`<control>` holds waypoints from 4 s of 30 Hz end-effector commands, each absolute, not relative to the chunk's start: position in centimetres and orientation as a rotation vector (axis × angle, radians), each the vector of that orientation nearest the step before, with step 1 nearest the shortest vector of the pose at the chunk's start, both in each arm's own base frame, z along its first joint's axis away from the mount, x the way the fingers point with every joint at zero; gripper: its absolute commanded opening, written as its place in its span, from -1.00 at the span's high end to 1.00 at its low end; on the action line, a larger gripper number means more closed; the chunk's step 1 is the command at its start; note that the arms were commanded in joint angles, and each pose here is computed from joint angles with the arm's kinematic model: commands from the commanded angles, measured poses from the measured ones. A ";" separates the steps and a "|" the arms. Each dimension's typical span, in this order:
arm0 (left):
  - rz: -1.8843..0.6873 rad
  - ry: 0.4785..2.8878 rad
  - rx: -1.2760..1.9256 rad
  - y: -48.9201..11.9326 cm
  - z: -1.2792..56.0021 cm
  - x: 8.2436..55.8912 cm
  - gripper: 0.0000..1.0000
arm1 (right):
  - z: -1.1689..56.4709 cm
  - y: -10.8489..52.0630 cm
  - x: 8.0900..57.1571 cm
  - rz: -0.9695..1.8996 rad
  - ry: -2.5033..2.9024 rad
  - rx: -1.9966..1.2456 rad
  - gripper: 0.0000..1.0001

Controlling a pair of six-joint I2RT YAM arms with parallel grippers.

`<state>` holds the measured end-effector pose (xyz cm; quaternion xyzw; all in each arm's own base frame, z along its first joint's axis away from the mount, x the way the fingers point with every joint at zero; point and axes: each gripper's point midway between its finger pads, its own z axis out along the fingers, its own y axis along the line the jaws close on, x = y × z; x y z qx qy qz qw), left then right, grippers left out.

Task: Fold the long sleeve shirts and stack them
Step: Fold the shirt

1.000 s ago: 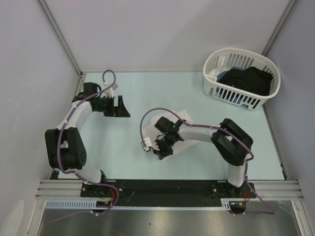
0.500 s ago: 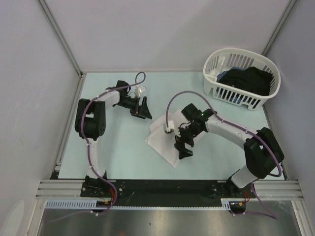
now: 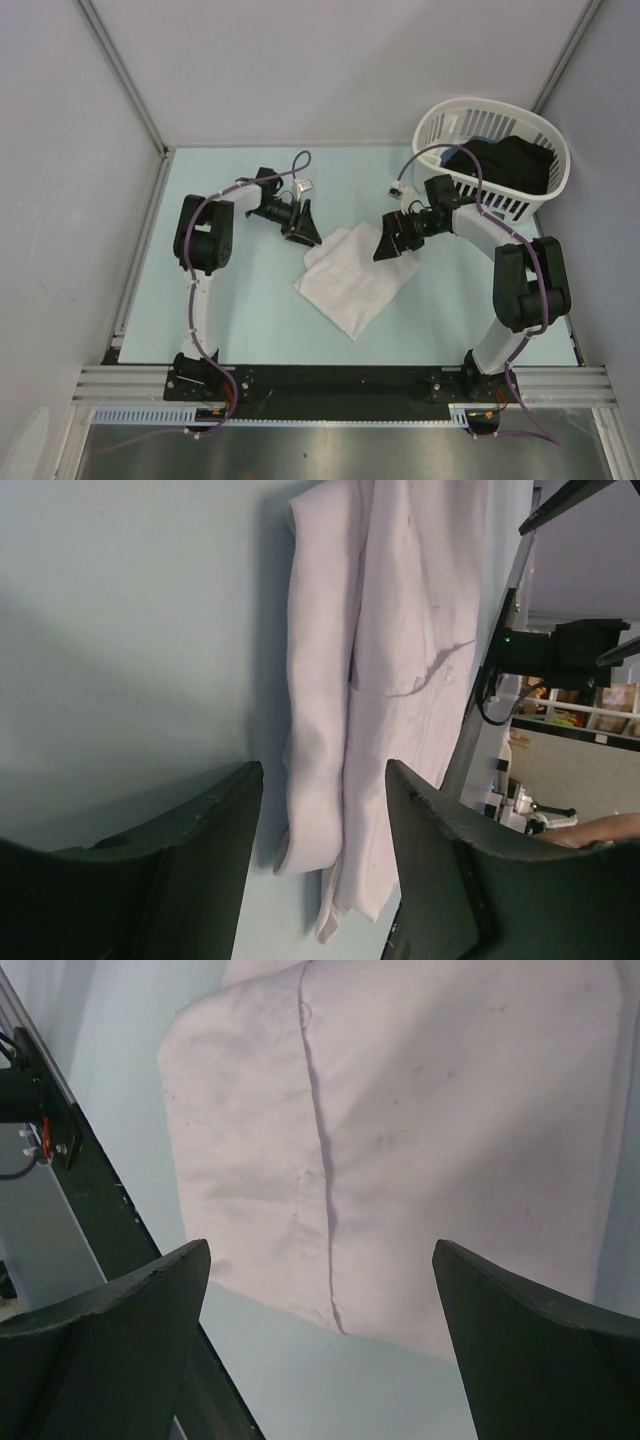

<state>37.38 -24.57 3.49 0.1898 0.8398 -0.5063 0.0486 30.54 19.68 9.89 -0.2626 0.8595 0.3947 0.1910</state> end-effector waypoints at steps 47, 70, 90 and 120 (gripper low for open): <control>0.025 2.377 1.262 -14.6 18.5 43.1 1.00 | 14.3 21.6 34.3 1.296 2.356 -0.063 -0.99; 0.224 2.318 1.395 -25.6 6.0 35.5 0.92 | 11.6 20.8 31.5 1.544 2.326 0.420 -0.99; -0.712 2.418 0.708 -18.5 18.2 35.7 -0.65 | 8.3 30.2 32.2 1.697 2.311 0.538 -0.97; -0.647 2.520 0.386 -9.0 11.9 37.1 -0.46 | 2.4 27.3 31.6 1.390 2.568 0.206 1.00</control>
